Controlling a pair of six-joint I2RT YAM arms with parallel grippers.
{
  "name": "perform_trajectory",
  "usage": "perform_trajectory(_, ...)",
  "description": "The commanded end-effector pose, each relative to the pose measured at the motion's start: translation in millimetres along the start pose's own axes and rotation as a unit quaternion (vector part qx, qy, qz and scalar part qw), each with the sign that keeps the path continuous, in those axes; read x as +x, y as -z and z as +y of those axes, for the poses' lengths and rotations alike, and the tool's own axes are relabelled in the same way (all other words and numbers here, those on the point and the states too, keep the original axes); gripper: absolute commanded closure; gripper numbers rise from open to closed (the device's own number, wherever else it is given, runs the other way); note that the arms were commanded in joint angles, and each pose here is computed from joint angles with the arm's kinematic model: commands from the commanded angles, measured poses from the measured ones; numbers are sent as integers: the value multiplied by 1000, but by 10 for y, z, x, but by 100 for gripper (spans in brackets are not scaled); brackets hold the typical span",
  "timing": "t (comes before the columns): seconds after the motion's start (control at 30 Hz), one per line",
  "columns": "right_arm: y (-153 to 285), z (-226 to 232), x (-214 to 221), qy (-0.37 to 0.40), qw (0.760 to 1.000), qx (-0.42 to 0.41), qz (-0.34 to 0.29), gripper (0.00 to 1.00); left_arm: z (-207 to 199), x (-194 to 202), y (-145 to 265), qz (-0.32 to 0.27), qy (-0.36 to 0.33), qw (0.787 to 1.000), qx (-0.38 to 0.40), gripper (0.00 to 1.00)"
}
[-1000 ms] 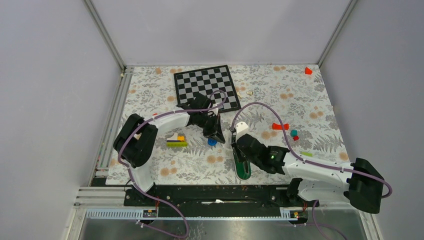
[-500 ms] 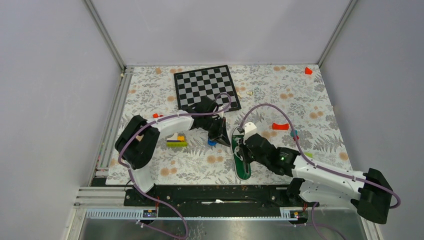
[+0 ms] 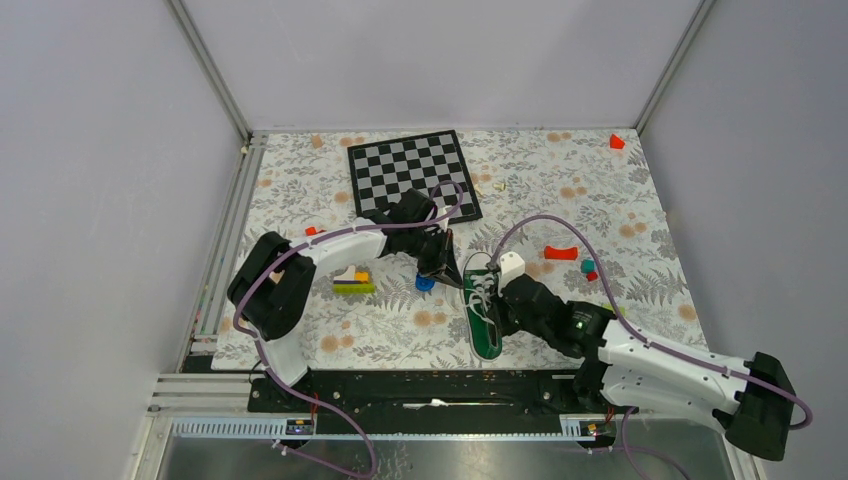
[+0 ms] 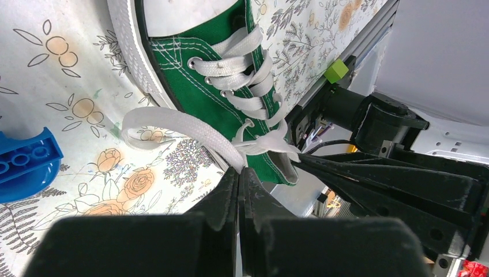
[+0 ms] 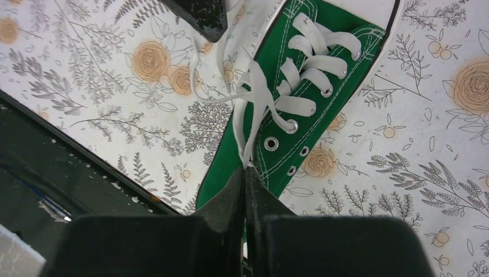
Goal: Tie the shoes
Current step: Cross the shoelace with the shoelace.
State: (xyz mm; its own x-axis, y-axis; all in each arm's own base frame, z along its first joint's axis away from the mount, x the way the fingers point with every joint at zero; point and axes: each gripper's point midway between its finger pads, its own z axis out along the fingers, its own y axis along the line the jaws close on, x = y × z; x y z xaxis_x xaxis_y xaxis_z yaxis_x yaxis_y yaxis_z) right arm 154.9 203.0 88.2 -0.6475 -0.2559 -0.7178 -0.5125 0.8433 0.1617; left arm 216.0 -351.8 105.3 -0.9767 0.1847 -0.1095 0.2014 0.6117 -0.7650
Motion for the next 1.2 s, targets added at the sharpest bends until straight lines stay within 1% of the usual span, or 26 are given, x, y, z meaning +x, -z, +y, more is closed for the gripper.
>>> perform_trajectory(0.0,122,64,-100,-15,999,-24,-23,100,-167,-125,90,-22,-29,999,15,100)
perform_trajectory(0.23,315,92,-251,-26,997,-39,-53,100,-158,-119,84,-21,-29,999,14,100)
perform_trajectory(0.43,320,124,-290,-25,998,-43,-50,100,-218,-154,120,-27,-33,999,17,100)
perform_trajectory(0.63,594,117,-656,-46,991,-44,-117,100,-143,-154,84,-22,-31,999,3,100)
perform_trajectory(0.7,680,113,-705,-44,990,-46,-123,100,-137,-152,78,-21,-31,999,3,100)
perform_trajectory(0.77,701,139,-671,-41,992,-53,-111,100,-138,-153,80,-21,-32,999,3,100)
perform_trajectory(0.93,570,188,-392,-48,995,-66,-58,100,-166,-162,102,-24,-35,999,5,100)
perform_trajectory(1.17,524,130,-177,-57,996,-59,-33,100,-30,-93,55,-16,-29,999,-10,100)
